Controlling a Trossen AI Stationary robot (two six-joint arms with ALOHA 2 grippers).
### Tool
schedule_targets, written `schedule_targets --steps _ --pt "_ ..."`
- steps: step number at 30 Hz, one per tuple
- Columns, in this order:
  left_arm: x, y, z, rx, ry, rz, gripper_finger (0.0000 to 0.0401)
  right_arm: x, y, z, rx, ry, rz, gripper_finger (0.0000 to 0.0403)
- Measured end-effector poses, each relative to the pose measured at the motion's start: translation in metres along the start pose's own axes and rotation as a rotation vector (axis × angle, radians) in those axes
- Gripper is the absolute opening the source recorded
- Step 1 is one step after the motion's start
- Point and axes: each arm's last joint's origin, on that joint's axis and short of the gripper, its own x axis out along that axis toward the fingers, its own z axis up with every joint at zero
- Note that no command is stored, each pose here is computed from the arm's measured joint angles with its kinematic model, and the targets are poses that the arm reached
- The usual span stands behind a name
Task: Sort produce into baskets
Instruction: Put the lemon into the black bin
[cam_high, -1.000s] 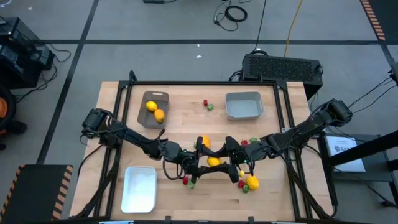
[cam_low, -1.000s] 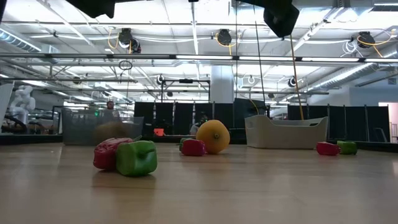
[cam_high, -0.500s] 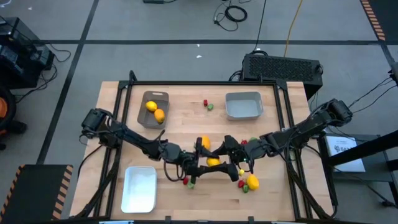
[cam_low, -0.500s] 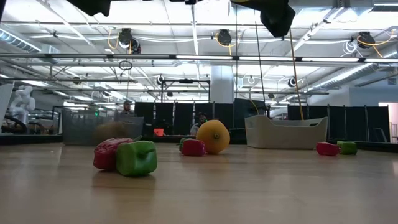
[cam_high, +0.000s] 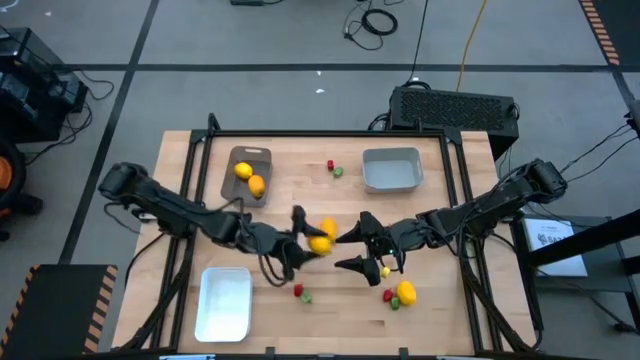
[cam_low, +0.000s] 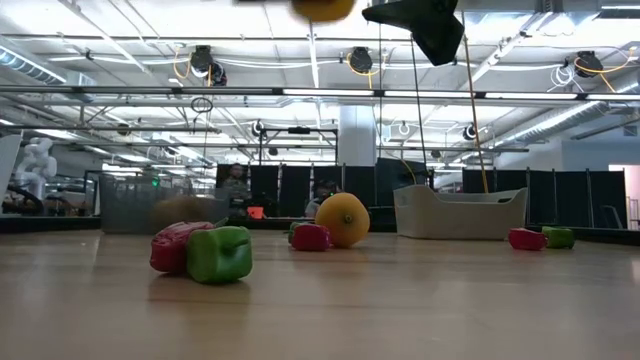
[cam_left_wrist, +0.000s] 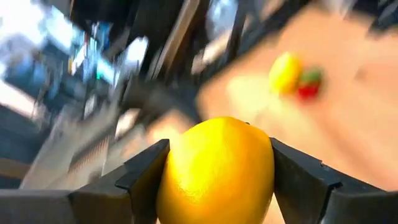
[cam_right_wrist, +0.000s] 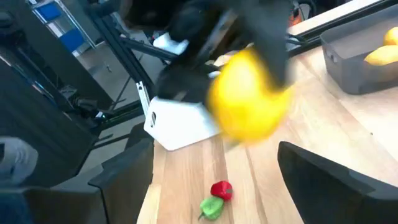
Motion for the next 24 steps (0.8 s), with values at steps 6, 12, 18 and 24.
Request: schedule_targets --steps 6,12,18,24 --pt "-0.035 0.026 -0.024 -0.033 0.305 0.060 0.0247 0.000 -0.002 -0.003 -0.028 0.020 -0.028 0.0329" --pt "-0.064 0.062 -0.065 -0.125 0.638 0.176 0.0246 0.000 -0.006 -0.006 -0.038 0.036 -0.091 0.0329" --pt "-0.084 0.086 -0.129 -0.235 0.906 0.285 0.0246 -0.001 -0.007 -0.007 -0.045 0.051 -0.105 0.0329" --pt "-0.091 0.108 -0.179 -0.414 1.022 0.344 0.0246 -0.001 -0.010 -0.007 -0.076 0.037 -0.156 0.0329"
